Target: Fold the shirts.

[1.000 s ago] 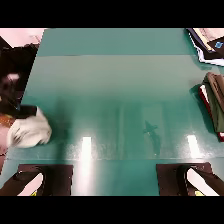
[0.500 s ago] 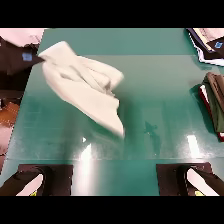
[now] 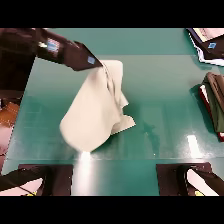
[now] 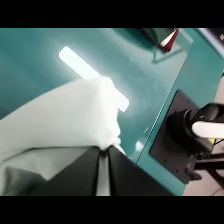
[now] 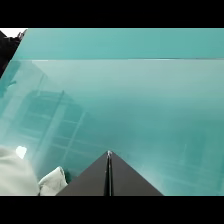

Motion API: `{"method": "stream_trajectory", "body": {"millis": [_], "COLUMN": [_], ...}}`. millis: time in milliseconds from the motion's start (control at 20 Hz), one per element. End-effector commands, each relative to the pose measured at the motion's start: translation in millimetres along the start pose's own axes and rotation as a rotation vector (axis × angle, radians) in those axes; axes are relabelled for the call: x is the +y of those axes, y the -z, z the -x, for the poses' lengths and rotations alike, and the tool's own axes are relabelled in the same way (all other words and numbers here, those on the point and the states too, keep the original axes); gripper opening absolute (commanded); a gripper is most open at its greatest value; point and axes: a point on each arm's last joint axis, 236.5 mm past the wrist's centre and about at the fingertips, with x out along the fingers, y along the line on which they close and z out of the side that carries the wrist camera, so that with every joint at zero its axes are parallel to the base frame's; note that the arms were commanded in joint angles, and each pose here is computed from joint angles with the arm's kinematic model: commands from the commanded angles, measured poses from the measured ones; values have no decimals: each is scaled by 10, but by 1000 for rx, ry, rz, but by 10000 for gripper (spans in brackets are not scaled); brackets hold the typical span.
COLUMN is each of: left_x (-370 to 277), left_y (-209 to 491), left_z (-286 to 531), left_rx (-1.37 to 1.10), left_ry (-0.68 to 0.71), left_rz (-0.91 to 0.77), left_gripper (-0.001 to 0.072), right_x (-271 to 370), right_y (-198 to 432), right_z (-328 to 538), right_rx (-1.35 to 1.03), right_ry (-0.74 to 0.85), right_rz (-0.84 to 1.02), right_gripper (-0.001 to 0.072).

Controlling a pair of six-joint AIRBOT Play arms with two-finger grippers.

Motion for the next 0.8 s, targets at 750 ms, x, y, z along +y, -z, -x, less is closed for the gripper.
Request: {"method": "stream_trajectory", "body": {"millis": [750], "left_x": [1634], "left_y": [2900], "left_z": [-49], "left_rx": [493], "left_ry": [-302], "left_rz": [654], "left_gripper": [536], "right_x": [10], "right_y": [14], "right_z": [-10], "right_rx": [5], "right_ry": [1], "right_rz": [7], "right_gripper": [14]}}
